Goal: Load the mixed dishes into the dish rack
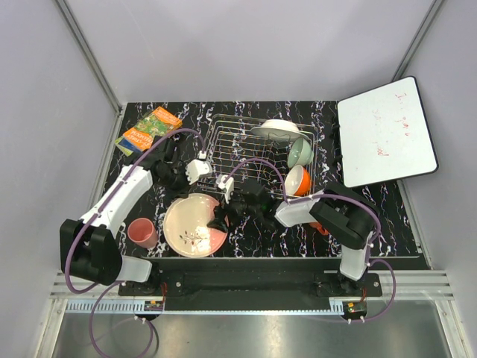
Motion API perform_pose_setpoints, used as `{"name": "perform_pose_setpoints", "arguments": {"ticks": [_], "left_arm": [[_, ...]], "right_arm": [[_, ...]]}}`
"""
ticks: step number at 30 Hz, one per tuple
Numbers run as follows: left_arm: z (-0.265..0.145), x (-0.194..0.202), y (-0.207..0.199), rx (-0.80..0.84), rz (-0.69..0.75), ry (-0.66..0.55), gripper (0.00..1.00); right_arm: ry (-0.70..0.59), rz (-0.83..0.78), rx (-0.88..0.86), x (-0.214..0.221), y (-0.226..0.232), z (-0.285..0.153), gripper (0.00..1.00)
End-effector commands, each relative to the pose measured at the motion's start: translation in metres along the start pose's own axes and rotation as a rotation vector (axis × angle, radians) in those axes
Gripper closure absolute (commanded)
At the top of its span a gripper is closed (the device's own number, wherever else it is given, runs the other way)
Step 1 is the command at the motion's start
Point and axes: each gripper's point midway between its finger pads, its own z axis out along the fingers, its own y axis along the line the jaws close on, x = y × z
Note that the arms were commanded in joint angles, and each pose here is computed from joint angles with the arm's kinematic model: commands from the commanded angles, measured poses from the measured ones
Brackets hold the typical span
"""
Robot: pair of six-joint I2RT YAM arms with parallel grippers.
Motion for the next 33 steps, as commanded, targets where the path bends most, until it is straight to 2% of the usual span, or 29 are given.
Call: {"name": "perform_pose_setpoints", "arguments": {"ticks": [1, 5, 11, 13, 15, 18, 19, 24, 25, 28, 29, 30, 33], "left_arm": [[-0.017, -0.029, 0.008, -0.059, 0.042, -0.086, 1.00], [-0.017, -0.034, 0.007, -0.059, 0.047, -0.092, 1.00], [-0.016, -0.039, 0.007, -0.064, 0.050, -0.098, 1.00], [-0.015, -0.039, 0.007, -0.062, 0.048, -0.096, 1.00], [-0.015, -0.039, 0.006, -0.065, 0.046, -0.097, 1.00], [-0.013, -0.039, 0.007, -0.069, 0.049, -0.096, 1.00], [-0.013, -0.037, 0.007, -0.072, 0.046, -0.093, 1.00], [-0.012, -0.038, 0.010, -0.084, 0.018, -0.090, 0.98], [-0.014, -0.041, 0.014, -0.098, 0.010, -0.093, 0.78], [-0.016, -0.043, 0.025, -0.137, -0.025, -0.081, 0.38], [-0.016, -0.044, 0.028, -0.149, -0.028, -0.081, 0.08], [-0.018, -0.044, 0.031, -0.167, -0.036, -0.078, 0.01], [-0.028, -0.053, 0.042, -0.218, -0.061, -0.110, 0.01]], "right_arm": [[-0.043, 0.053, -0.158, -0.016, 0.013, 0.002, 0.18], [-0.045, 0.066, -0.194, -0.015, 0.016, -0.002, 0.33], [-0.047, 0.075, -0.232, -0.021, 0.022, 0.000, 0.47], [-0.046, 0.080, -0.245, -0.022, 0.023, 0.001, 0.56], [-0.039, 0.090, -0.255, -0.023, 0.025, 0.001, 0.72], [-0.019, 0.088, -0.268, -0.025, 0.027, 0.001, 0.88], [-0.017, 0.085, -0.269, -0.027, 0.027, 0.001, 1.00], [0.035, 0.114, -0.273, -0.019, 0.028, 0.001, 1.00], [0.034, 0.113, -0.274, -0.018, 0.029, -0.001, 1.00], [0.024, 0.104, -0.262, -0.017, 0.028, -0.006, 1.00], [0.019, 0.098, -0.246, -0.018, 0.026, -0.007, 1.00], [0.017, 0.093, -0.237, -0.018, 0.025, -0.009, 1.00], [0.019, 0.073, -0.200, -0.017, 0.020, -0.019, 1.00]]}}
